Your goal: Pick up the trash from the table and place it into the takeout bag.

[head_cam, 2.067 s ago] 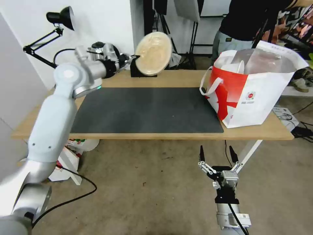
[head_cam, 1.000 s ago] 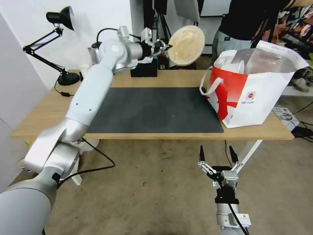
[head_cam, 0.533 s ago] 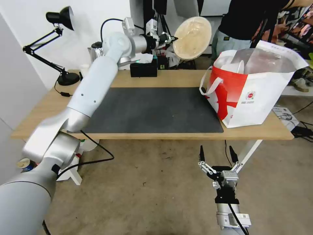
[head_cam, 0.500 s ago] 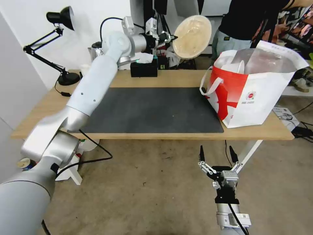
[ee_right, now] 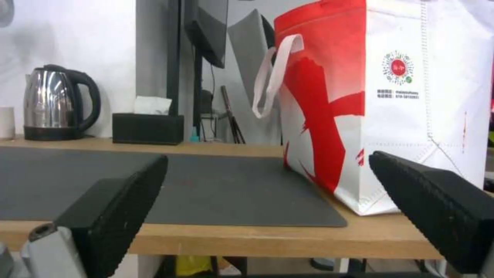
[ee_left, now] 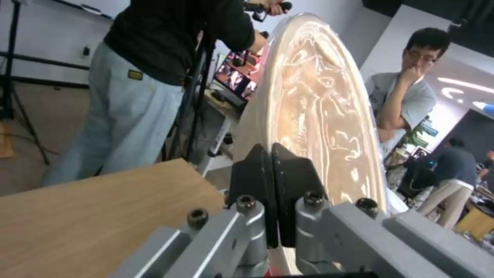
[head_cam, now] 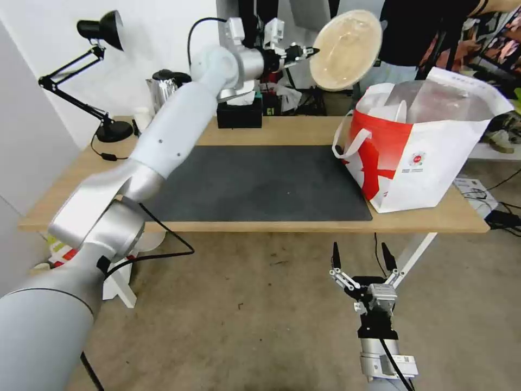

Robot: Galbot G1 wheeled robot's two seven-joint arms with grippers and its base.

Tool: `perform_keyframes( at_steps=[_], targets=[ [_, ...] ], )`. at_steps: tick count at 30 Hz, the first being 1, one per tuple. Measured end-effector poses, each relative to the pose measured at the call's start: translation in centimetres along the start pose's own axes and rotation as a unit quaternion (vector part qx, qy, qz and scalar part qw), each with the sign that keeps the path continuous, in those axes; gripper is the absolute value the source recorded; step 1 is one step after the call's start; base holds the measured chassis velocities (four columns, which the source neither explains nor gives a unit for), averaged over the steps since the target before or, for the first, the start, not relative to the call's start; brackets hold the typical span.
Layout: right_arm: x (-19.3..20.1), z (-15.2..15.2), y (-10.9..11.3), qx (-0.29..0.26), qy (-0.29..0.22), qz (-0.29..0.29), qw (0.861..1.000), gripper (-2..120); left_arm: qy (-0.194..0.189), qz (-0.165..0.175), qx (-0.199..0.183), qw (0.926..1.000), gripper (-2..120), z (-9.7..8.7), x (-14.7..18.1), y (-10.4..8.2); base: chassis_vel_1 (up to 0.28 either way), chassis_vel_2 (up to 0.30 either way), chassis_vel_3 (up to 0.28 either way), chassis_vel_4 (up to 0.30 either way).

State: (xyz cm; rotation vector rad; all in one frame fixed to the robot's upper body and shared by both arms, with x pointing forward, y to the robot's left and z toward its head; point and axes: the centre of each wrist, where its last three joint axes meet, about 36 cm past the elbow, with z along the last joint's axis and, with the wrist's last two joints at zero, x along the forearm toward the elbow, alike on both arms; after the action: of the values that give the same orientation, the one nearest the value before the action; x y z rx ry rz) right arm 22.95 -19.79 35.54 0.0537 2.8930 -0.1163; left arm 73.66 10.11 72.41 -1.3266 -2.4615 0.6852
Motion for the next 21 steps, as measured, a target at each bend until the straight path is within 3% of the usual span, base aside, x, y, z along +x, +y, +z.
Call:
perform_keyframes(
  at_steps=[9,21],
  targets=[
    [0.0,0.0,0.0,0.000,0.000,0.000,1.000,100,0.011,0.027,-0.022,0.9993,0,1.7,-3.6,-0.6,0.000,0.000,0.000,0.000],
    [0.0,0.0,0.0,0.000,0.000,0.000,1.000,100,0.021,0.011,-0.032,0.9992,0,2.7,-6.4,-1.1,0.000,0.000,0.000,0.000]
  ],
)
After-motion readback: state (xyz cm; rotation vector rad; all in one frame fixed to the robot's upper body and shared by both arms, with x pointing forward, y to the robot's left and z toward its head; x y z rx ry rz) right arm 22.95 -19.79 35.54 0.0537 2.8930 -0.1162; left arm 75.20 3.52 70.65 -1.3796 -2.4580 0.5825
